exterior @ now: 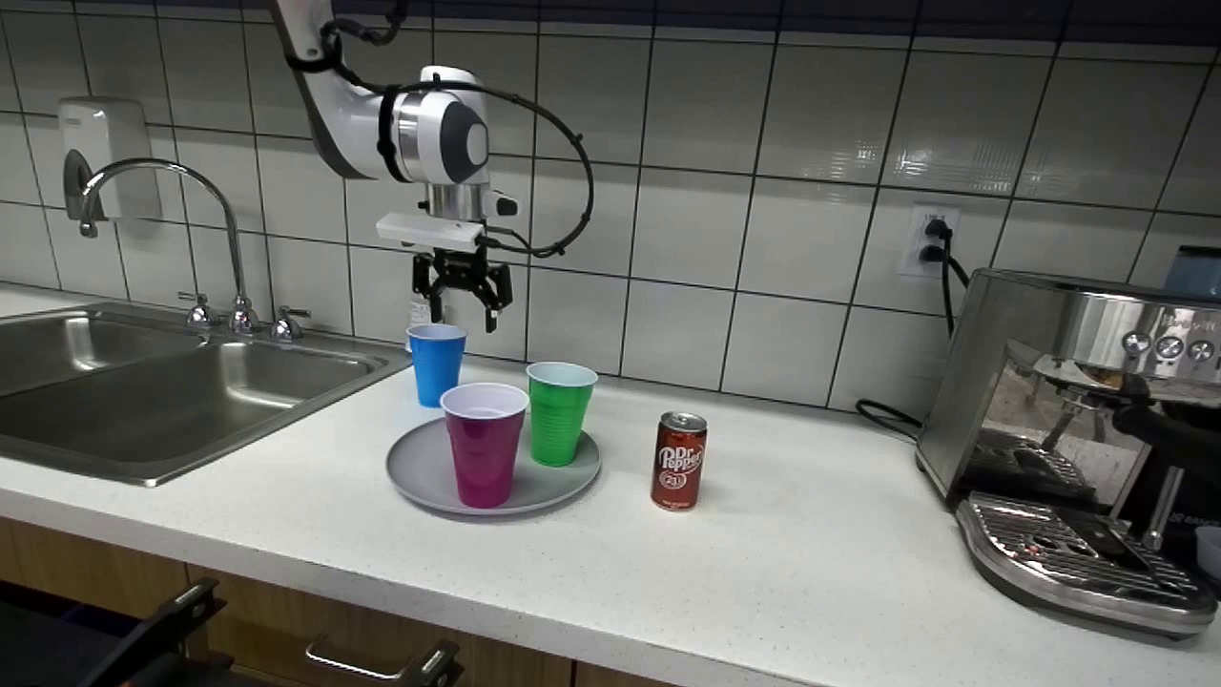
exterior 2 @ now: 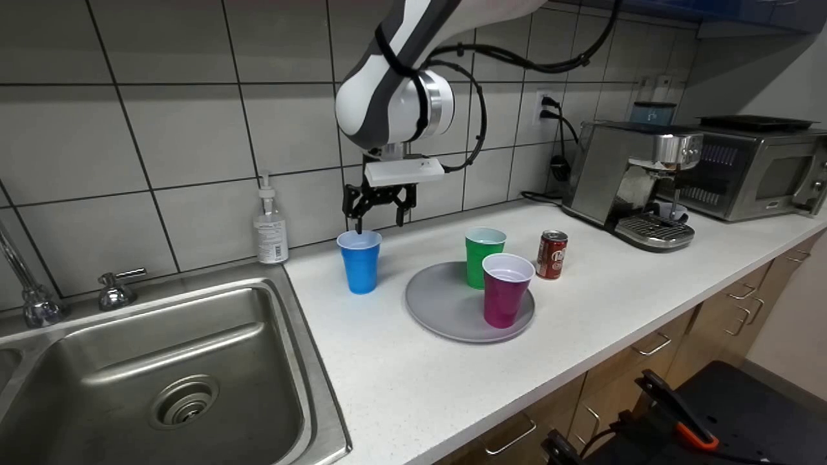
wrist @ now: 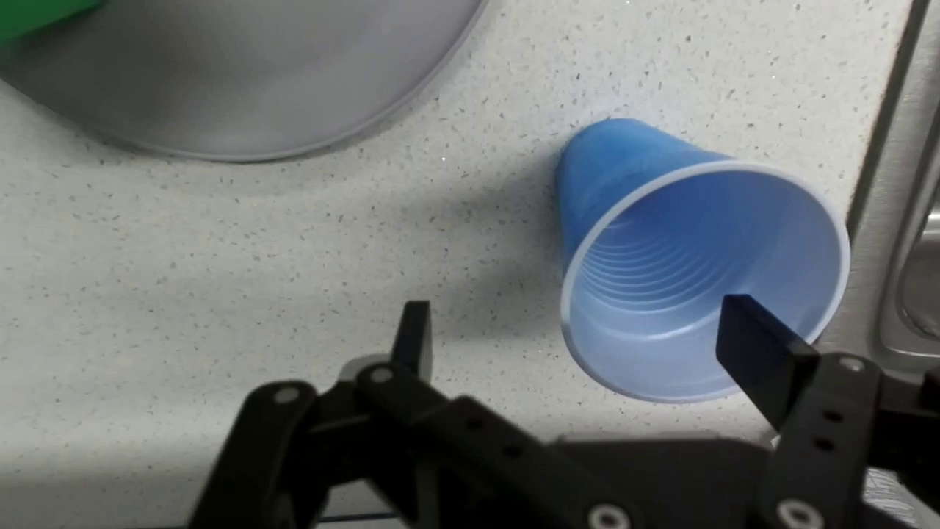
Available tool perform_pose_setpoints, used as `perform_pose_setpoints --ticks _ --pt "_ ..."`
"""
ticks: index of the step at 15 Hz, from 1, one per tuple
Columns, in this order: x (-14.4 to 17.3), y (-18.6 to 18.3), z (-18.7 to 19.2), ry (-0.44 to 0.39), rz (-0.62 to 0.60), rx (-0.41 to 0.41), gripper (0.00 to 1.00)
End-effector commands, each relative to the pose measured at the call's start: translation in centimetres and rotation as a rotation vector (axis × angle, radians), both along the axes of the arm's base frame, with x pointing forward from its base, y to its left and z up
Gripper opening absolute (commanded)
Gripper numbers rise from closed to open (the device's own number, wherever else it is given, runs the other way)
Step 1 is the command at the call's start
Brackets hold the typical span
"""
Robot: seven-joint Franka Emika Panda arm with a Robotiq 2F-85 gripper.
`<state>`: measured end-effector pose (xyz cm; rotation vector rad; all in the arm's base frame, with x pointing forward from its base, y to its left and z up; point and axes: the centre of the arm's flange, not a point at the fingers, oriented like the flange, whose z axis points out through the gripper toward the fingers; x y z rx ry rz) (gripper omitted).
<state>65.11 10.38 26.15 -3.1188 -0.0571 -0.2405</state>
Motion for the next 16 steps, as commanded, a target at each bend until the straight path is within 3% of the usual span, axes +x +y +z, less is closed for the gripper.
perform_pose_setpoints --ticks 1,13,14,15,16 --pt "1.3 0.4 -0.9 0.021 -0.037 -0.011 1.00" --pt "2.1 0.6 -3.1 0.047 -0.064 0.000 1.00" --pt "2.1 0.5 -3.1 0.045 -0.063 0.000 0.75" --pt "2.1 0.6 -3.0 0.044 -0.060 -0.001 0.74" --pt "2.1 0.6 -3.0 0.042 -0.059 0.000 0.66"
